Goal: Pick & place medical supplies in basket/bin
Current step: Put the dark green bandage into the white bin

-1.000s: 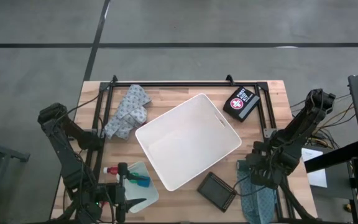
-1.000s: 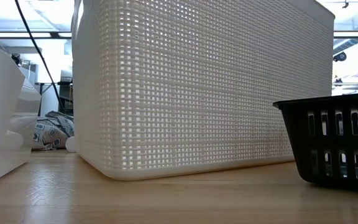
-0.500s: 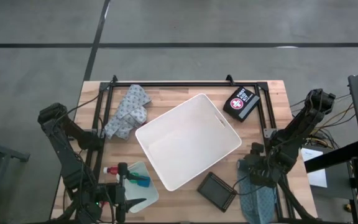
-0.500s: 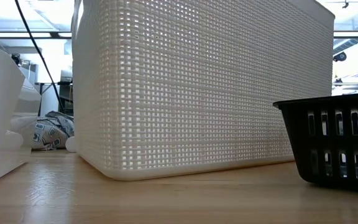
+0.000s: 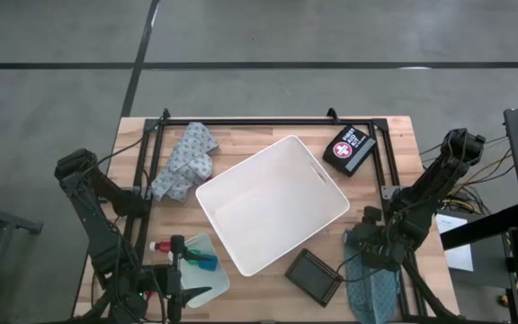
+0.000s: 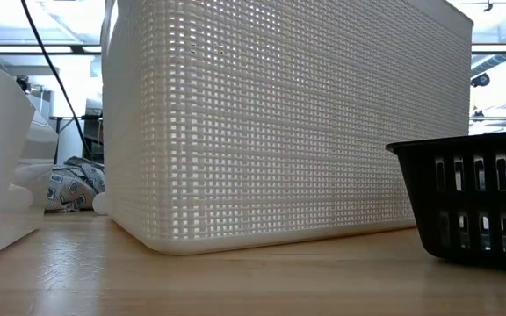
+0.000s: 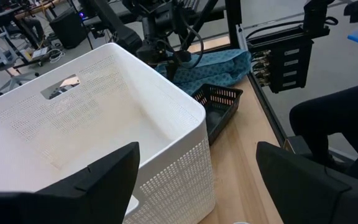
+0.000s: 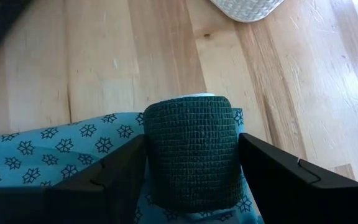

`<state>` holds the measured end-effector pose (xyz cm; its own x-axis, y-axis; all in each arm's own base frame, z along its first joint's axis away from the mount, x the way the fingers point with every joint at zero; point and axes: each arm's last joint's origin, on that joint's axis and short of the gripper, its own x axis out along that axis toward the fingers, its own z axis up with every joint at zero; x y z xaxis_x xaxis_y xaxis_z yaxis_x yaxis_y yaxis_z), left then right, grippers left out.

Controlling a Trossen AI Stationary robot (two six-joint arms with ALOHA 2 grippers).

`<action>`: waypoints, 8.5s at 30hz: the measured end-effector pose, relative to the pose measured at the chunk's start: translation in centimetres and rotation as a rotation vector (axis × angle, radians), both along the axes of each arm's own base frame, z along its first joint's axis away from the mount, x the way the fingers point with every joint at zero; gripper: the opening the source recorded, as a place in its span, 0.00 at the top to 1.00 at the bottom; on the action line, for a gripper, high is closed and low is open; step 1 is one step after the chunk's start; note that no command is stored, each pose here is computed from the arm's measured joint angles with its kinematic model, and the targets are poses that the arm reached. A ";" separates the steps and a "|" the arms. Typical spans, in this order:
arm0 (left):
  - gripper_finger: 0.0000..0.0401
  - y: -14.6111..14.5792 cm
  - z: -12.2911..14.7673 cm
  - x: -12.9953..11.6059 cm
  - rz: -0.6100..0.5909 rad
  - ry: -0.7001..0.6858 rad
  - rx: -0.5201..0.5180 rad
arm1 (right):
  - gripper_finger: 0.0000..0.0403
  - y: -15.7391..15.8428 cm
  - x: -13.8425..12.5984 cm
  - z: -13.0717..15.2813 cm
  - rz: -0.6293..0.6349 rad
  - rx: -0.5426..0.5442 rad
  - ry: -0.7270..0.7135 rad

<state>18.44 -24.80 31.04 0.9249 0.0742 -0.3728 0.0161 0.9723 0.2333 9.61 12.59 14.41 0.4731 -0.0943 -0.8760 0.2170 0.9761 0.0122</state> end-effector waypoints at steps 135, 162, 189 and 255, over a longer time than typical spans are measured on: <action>0.18 0.0 0.0 0.0 0.000 0.002 0.003 | 0.49 18.6 15.3 3.2 0.015 -0.007 -0.915; 0.18 0.0 0.0 0.0 0.000 0.002 0.003 | 0.49 21.6 27.0 -3.1 -0.179 -0.088 -0.933; 0.18 0.0 0.0 0.0 0.000 0.002 0.003 | 0.49 20.6 28.1 -5.9 -0.188 0.049 -0.837; 0.18 0.0 0.0 0.0 0.000 0.002 0.003 | 0.49 17.7 28.7 -3.1 -0.230 0.240 -0.489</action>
<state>18.43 -24.78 31.00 0.9242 0.0757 -0.3743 0.0162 0.9715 0.2364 38.36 30.25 11.31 0.8182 -0.0682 -0.5709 0.3361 0.8624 0.3785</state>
